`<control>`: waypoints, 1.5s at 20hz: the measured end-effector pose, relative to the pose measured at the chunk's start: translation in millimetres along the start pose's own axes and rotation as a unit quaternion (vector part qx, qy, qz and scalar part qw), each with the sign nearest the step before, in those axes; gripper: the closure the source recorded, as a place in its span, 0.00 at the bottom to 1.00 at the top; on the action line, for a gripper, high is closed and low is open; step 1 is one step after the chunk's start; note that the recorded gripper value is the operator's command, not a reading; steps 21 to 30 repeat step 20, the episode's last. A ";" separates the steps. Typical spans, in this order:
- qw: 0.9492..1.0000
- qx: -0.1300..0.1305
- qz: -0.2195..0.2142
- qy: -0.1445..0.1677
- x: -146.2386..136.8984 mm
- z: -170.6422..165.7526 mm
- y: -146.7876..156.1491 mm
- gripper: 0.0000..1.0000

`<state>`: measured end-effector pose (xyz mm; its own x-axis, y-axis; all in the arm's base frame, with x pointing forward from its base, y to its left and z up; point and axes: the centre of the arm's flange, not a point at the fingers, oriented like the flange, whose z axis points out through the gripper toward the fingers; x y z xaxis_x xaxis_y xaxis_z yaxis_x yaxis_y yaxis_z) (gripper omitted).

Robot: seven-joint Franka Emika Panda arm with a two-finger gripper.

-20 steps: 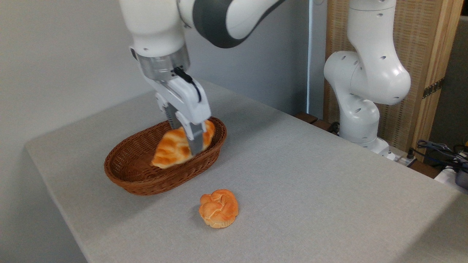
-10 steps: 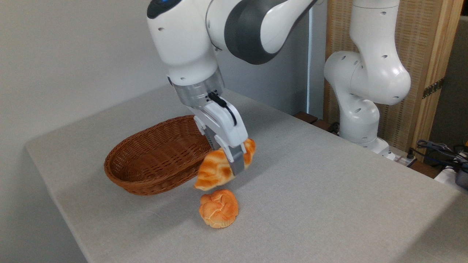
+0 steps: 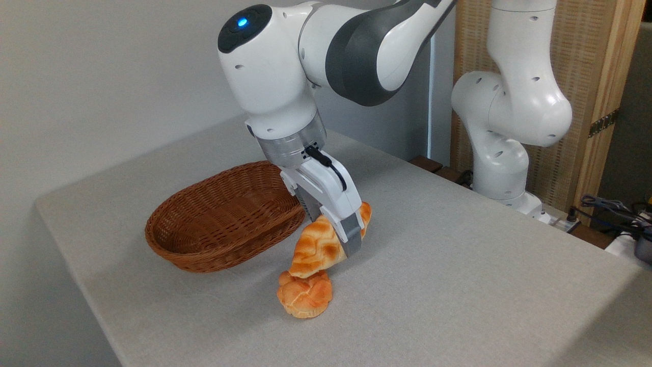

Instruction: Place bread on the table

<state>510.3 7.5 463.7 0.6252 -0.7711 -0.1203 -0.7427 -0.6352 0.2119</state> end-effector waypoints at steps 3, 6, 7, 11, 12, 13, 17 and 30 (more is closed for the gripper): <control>1.000 0.000 0.000 0.000 0.0 0.0 0.0 0.00; 1.000 0.000 0.000 0.000 0.0 0.0 0.0 0.00; 1.000 0.000 0.000 0.000 0.0 0.0 0.0 0.00; 1.000 0.006 0.000 0.005 0.8 -3.5 -0.5 0.00; 1.000 0.016 0.001 0.013 2.5 -7.8 -1.5 0.00; 0.999 0.030 0.002 0.024 5.4 -13.4 -3.1 0.00; 0.993 0.094 0.006 0.074 16.1 -43.9 -10.7 0.00; 0.986 0.130 0.000 0.104 20.2 -58.8 -16.4 0.00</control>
